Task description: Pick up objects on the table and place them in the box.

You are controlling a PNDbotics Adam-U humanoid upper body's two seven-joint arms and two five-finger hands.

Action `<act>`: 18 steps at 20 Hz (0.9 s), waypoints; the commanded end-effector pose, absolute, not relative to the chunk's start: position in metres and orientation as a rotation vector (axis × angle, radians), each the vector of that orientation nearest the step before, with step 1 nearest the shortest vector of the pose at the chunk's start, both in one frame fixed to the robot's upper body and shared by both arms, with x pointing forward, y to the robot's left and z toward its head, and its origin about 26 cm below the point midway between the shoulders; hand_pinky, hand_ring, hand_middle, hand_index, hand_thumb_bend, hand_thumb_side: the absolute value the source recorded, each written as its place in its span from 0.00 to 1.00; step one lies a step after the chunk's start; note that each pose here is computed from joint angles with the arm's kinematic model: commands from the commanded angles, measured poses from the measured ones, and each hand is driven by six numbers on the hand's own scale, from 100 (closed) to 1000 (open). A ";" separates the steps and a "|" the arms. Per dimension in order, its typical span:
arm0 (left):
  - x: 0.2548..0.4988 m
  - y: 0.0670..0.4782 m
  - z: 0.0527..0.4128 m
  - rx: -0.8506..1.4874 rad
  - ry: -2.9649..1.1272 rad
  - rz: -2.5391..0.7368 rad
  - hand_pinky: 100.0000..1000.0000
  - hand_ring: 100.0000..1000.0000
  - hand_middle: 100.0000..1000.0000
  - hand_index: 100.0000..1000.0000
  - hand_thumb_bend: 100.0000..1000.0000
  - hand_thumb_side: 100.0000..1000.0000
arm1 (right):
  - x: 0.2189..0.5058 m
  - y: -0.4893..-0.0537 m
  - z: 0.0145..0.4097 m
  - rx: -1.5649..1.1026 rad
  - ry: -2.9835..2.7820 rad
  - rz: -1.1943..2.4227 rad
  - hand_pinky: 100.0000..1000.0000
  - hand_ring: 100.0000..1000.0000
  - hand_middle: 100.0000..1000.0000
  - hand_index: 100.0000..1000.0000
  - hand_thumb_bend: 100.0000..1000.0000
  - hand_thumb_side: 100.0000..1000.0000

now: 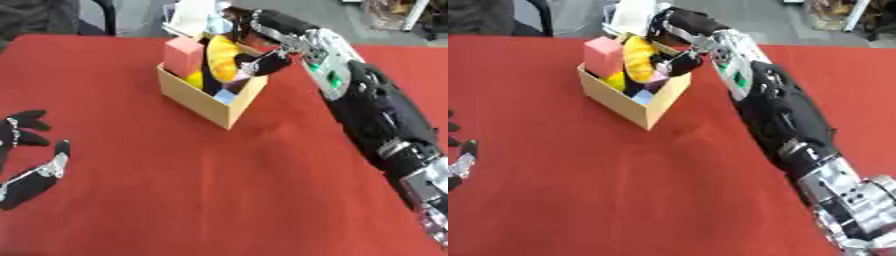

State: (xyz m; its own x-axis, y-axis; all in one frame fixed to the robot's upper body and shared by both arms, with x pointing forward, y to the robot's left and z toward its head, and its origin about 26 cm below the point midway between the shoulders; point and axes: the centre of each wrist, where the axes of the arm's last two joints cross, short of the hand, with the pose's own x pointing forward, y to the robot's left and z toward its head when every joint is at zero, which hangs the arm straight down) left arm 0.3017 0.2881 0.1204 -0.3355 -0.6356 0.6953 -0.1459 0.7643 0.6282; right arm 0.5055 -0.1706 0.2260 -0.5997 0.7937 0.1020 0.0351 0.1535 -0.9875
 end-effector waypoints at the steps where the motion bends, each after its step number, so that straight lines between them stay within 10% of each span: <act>1: 0.303 0.285 0.129 0.592 -1.909 -0.577 0.64 0.51 0.56 0.80 0.17 0.04 | 0.510 -0.168 0.234 -0.880 -1.794 1.427 0.76 0.70 0.72 0.52 0.01 0.18; 5: 0.303 0.284 0.130 0.582 -1.912 -0.580 0.64 0.51 0.56 0.80 0.18 0.04 | 0.513 -0.162 0.226 -0.939 -1.766 1.387 0.77 0.71 0.75 0.84 0.09 0.33; 18: 0.303 0.285 0.129 0.591 -1.908 -0.569 0.64 0.51 0.56 0.80 0.17 0.04 | 0.512 -0.172 0.232 -1.068 -1.759 1.377 0.78 0.73 0.78 0.92 0.13 0.36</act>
